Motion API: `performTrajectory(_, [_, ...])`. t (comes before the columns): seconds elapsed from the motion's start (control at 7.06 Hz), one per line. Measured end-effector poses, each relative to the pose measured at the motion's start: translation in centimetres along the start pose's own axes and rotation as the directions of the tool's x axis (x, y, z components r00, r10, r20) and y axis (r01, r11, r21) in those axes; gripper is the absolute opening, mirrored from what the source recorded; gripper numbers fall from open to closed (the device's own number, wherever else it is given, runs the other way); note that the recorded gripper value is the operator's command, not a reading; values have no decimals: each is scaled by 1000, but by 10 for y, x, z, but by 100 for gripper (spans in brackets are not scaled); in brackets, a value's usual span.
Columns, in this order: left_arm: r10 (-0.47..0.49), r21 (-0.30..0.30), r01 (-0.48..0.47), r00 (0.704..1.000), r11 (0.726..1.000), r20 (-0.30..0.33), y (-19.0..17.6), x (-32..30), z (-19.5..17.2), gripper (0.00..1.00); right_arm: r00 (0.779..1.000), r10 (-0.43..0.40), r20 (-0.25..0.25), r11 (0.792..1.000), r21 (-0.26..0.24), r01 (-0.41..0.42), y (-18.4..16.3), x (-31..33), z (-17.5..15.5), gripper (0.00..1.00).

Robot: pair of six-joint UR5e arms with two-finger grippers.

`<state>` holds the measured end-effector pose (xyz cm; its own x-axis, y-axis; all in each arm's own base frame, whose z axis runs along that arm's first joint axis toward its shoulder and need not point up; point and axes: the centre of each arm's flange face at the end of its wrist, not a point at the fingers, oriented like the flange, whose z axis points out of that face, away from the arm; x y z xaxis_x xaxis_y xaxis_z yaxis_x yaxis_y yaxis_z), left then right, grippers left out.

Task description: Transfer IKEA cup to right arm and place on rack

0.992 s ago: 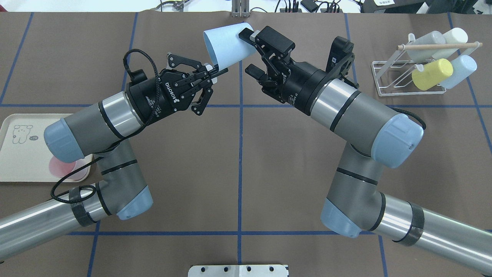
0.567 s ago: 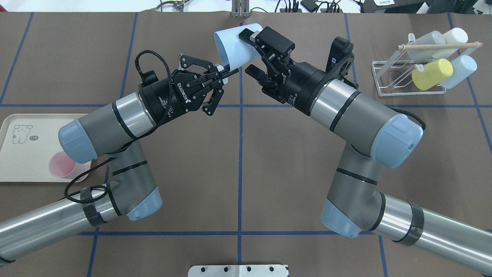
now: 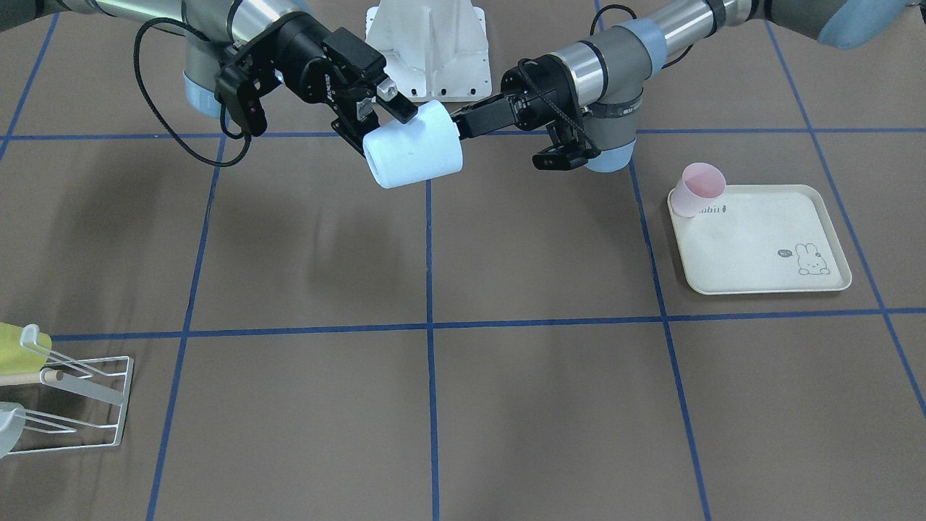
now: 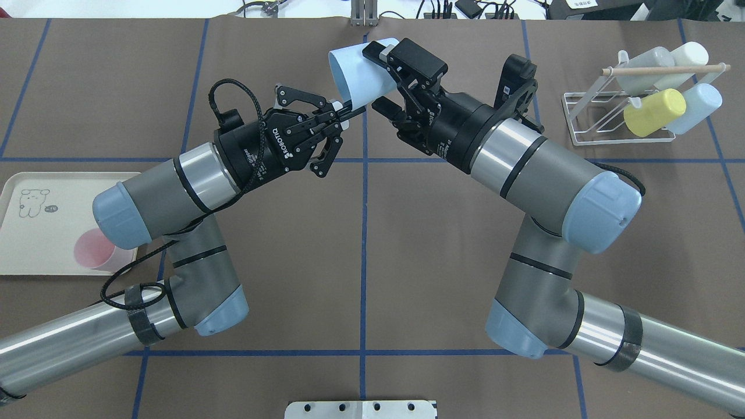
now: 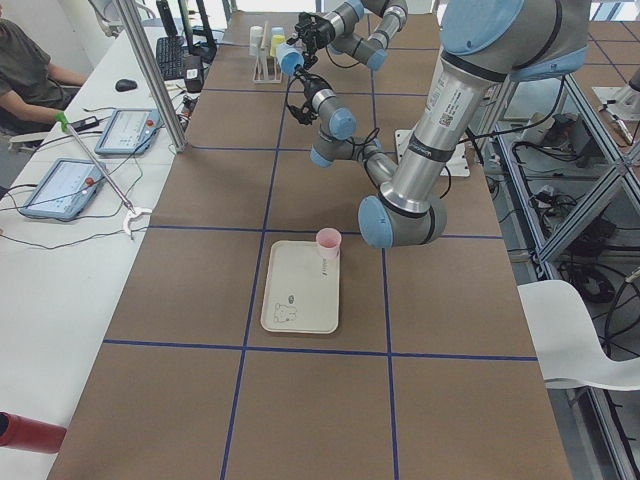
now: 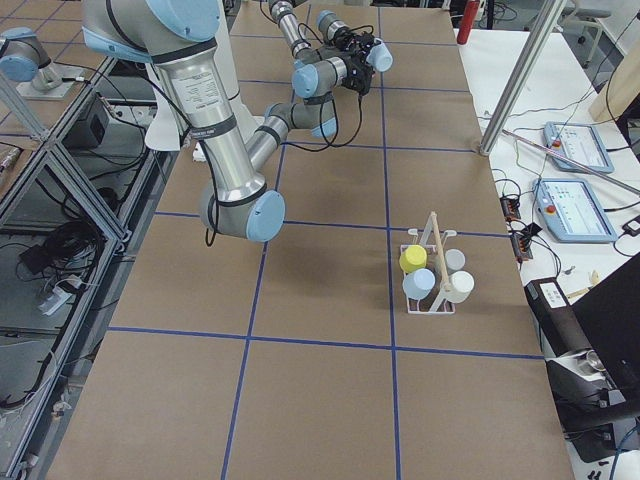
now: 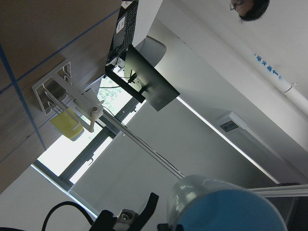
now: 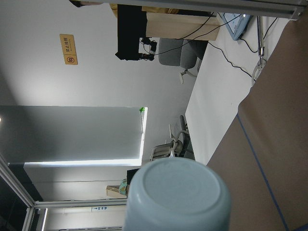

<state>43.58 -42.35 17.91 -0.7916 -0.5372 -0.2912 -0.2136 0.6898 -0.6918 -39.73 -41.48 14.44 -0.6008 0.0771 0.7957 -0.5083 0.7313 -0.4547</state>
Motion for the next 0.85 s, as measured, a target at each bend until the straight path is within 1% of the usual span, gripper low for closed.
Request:
performTrajectory(0.71, [-1,-4,1,1000,1000,-1,1,0,0,0,1000,-2,7,1000,28,1,-5,0,1,98])
performTrajectory(0.85, [-2,-4,2,1000,1000,-1,1,0,0,0,1000,-2,7,1000,30,1,-5,0,1,75])
